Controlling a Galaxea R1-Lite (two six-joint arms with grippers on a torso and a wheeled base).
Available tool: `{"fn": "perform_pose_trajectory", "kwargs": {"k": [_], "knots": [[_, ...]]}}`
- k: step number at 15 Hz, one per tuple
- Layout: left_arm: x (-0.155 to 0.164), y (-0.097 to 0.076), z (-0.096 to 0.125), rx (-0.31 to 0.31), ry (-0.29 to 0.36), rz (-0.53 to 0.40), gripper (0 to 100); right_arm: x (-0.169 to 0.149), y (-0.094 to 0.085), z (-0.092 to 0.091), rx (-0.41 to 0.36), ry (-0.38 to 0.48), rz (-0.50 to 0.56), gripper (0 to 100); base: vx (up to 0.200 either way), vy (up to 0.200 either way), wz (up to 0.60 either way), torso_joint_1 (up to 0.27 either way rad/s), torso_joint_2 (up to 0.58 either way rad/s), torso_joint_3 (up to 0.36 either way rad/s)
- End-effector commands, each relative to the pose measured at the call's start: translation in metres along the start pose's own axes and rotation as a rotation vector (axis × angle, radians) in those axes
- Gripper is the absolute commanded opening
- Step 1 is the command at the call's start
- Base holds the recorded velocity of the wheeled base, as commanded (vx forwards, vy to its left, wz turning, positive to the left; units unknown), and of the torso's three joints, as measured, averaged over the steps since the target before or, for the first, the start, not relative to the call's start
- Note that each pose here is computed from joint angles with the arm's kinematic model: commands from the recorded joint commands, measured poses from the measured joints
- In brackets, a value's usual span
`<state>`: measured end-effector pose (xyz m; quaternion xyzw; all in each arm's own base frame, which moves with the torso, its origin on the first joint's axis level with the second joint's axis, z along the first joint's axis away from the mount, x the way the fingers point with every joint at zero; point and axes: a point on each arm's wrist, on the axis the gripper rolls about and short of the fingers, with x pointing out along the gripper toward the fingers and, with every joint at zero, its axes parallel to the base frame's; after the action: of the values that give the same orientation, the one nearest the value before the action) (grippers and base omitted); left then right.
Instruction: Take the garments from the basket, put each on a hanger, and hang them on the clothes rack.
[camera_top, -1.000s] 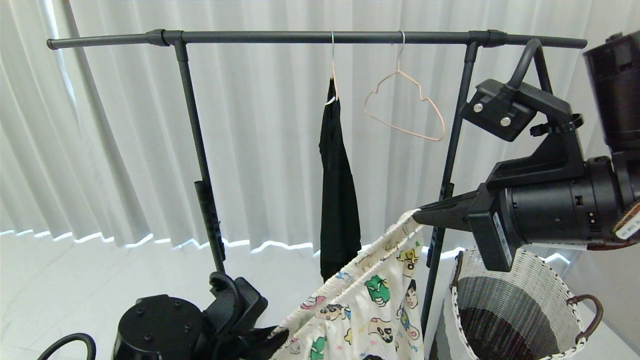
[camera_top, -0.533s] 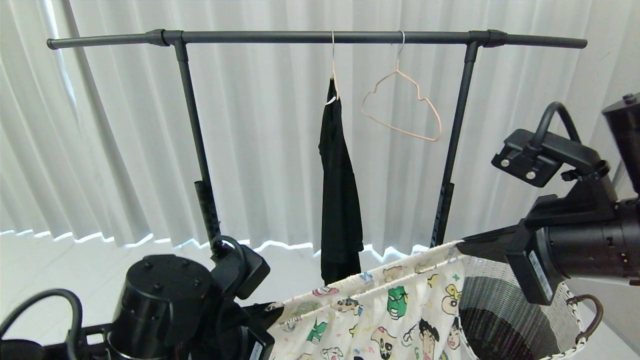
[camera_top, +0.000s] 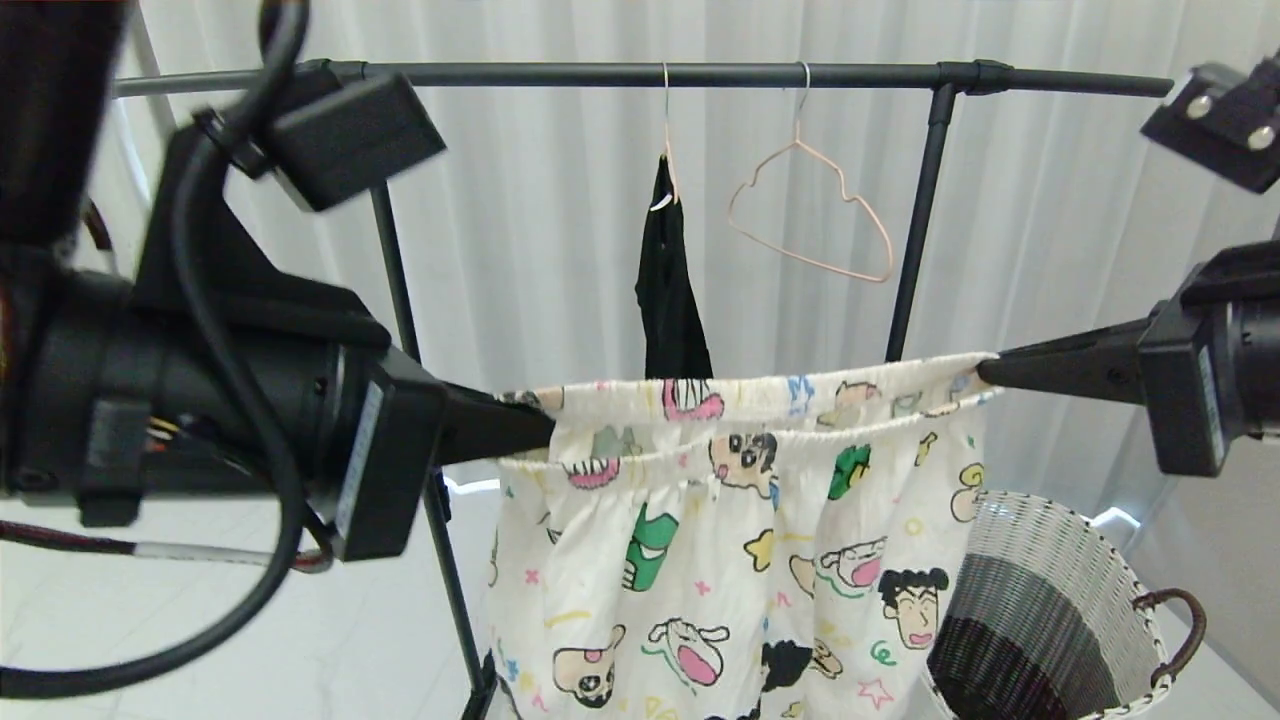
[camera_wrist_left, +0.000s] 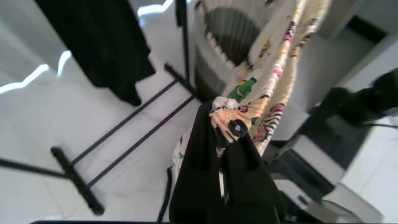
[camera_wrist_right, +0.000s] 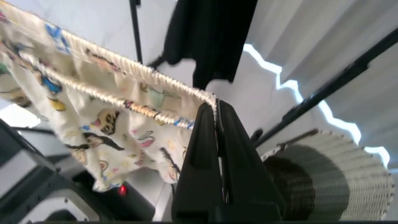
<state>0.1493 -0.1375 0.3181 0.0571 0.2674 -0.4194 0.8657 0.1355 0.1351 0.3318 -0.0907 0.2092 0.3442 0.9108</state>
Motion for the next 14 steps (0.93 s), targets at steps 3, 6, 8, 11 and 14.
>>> {"fn": "perform_pose_trajectory", "kwargs": {"k": [3, 6, 8, 11, 14], "knots": [[-0.012, -0.005, 0.008, 0.056, -0.028, -0.017, 0, -0.02, -0.001, 0.018, 0.0, -0.045, 0.004, 0, 0.0, 0.0, 0.0, 0.0, 0.0, 0.0], [-0.002, 0.0, -0.009, 0.225, 0.032, 0.062, 0, -0.057, 0.006, 0.0, -0.031, 0.023, 0.078, 0, 0.0, 0.0, 0.0, 0.0, 0.0, 0.0], [0.01, 0.001, 0.004, 0.248, -0.068, 0.069, 0, -0.076, 0.013, -0.011, -0.066, 0.065, 0.182, 0, 0.0, 0.0, 0.0, 0.0, 0.0, 0.0], [0.035, 0.004, 0.03, 0.275, -0.206, 0.087, 0, -0.078, 0.026, -0.016, -0.114, 0.094, 0.281, 0, 0.0, 0.0, 0.0, 0.0, 0.0, 0.0], [0.039, 0.003, 0.033, 0.275, -0.205, 0.097, 0, -0.073, 0.031, -0.015, -0.134, 0.107, 0.301, 0, 0.0, 0.0, 0.0, 0.0, 0.0, 0.0]]}}
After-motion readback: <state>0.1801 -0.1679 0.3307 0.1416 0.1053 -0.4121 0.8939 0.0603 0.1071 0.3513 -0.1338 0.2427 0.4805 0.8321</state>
